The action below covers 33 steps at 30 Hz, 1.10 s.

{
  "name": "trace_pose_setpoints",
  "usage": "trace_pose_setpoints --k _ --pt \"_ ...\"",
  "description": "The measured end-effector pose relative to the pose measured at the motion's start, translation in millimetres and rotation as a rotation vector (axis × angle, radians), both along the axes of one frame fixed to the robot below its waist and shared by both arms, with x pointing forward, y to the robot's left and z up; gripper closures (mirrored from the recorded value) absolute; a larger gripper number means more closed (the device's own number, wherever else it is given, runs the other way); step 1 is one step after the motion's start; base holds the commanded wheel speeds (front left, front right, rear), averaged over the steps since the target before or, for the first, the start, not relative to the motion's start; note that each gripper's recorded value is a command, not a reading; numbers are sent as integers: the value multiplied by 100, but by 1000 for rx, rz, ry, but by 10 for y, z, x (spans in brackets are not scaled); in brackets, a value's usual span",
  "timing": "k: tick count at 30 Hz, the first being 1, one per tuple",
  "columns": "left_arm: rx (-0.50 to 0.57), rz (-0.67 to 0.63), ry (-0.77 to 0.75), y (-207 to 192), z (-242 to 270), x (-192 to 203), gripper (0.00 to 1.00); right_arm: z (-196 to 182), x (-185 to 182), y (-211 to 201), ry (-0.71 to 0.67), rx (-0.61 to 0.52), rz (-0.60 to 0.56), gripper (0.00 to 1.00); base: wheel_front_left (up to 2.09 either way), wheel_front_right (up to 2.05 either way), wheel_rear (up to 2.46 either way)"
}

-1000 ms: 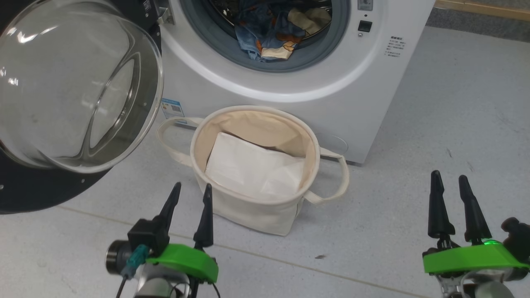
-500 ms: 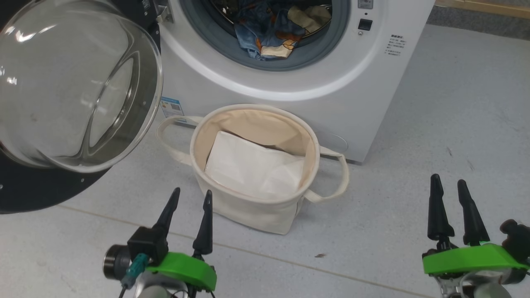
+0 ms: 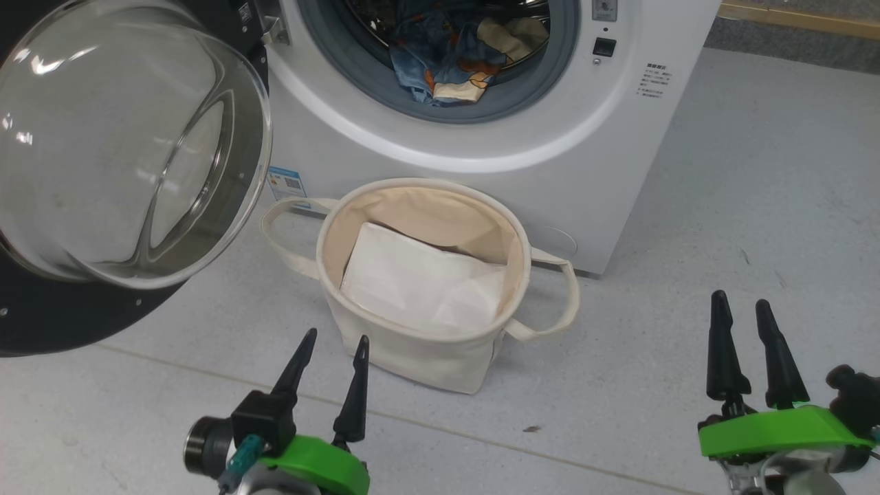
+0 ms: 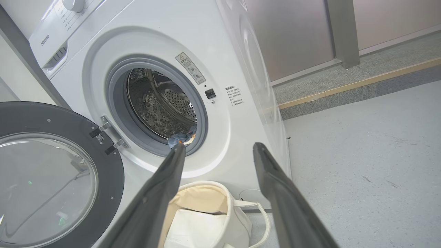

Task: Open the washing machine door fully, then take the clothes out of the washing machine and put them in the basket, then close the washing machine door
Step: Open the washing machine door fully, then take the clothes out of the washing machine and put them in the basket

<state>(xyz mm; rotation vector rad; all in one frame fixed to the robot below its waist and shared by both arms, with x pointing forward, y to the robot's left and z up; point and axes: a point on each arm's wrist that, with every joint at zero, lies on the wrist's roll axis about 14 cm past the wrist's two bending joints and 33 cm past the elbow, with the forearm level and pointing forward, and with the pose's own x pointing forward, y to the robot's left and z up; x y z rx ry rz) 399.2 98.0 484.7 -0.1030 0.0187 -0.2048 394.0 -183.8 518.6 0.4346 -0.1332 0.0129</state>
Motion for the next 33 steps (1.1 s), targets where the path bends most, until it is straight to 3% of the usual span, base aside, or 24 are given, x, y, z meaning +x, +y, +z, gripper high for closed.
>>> trace_pose_setpoints --k 19,33 --pt "2 -62 42 -139 -146 -70 0 -95 43 122 27 -16 36 0 14 -5 -10" --pt "-16 -64 60 -177 -192 -28 0 -136 113 148 37 -11 42 0 179 -125 -54"
